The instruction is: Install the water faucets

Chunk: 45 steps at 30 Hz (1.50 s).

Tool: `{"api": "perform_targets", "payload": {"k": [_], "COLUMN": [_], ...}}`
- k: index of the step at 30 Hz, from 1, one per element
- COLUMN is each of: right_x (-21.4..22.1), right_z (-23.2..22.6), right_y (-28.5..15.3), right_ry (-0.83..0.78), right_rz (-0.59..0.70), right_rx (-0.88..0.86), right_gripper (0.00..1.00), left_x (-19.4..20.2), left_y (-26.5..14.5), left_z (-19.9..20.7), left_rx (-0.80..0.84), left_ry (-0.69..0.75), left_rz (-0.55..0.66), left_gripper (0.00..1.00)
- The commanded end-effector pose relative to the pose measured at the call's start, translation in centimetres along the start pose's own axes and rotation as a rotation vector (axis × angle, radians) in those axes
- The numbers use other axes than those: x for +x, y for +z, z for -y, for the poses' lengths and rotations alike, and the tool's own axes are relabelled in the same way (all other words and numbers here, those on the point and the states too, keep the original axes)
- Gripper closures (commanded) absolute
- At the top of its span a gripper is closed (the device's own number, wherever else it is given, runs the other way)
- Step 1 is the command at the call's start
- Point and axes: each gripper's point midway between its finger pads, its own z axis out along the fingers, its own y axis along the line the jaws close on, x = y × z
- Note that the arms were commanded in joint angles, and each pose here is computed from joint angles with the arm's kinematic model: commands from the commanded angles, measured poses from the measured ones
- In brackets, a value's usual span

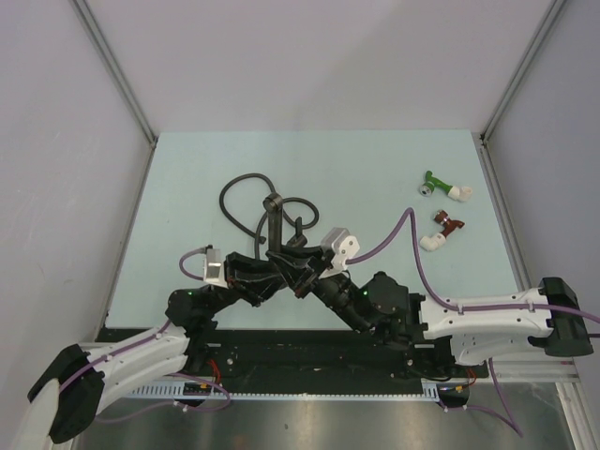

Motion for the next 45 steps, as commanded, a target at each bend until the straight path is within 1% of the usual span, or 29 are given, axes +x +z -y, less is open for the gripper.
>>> {"api": "perform_targets", "payload": {"k": [1, 4, 10, 13, 17, 21, 23, 28, 34, 35, 37, 45], "right_x": [-1.4, -2.0, -1.5, -1.2, -1.1, -0.3, 0.0, 1.2, 1.6, 2.1, 2.1, 3.0], "right_z": [-1.3, -1.2, -1.4, -1.3, -1.1, -0.7, -0.1, 0.4, 0.6, 0.6, 0.8, 1.1], "right_y": [-0.2, -0.3, -0.2, -0.2, -0.3, -0.2, -0.3, -0.4, -0.7, -0.7, -0.8, -0.7], "right_ry": [0.104, 0.117, 0.091, 0.089, 0.091, 0.078, 0.089, 0.119, 0.156, 0.136, 0.149, 0.121], "right_rz": [0.057, 0.072, 0.066, 0.058, 0.058, 0.054, 0.056, 0.061, 0.087, 0.081, 0.091, 0.054], "right_rx": [-0.013, 0.002, -0.001, 0.006, 0.028, 0.086, 0.142, 0.246, 0.318, 0.325, 0.355, 0.409], "right_gripper": [1.00, 1.00, 1.00, 1.00, 1.00, 1.00, 1.00, 1.00, 1.00, 1.00, 1.00, 1.00], "left_x": [-10.5, -10.4, -10.3, -10.4, -10.4, -10.4, -10.6, -10.6, -10.3, -10.1, -10.1, -9.8], "left_y": [-0.2, 0.0, 0.2, 0.1, 0.2, 0.3, 0.3, 0.4, 0.9, 1.0, 1.2, 1.8], "left_z": [5.1, 5.0, 5.2, 5.2, 5.0, 4.8, 4.5, 3.8, 2.8, 2.6, 2.7, 2.5], "left_rx": [0.175, 0.177, 0.183, 0.179, 0.170, 0.156, 0.141, 0.094, 0.035, 0.026, 0.016, -0.028], "left_ry": [0.207, 0.210, 0.207, 0.211, 0.212, 0.213, 0.213, 0.233, 0.270, 0.274, 0.295, 0.369], "left_rz": [0.427, 0.420, 0.419, 0.423, 0.426, 0.431, 0.439, 0.451, 0.445, 0.436, 0.439, 0.421], "left_gripper": [0.67, 0.67, 0.67, 0.71, 0.80, 0.88, 0.90, 0.91, 0.92, 0.91, 0.91, 0.92]}}
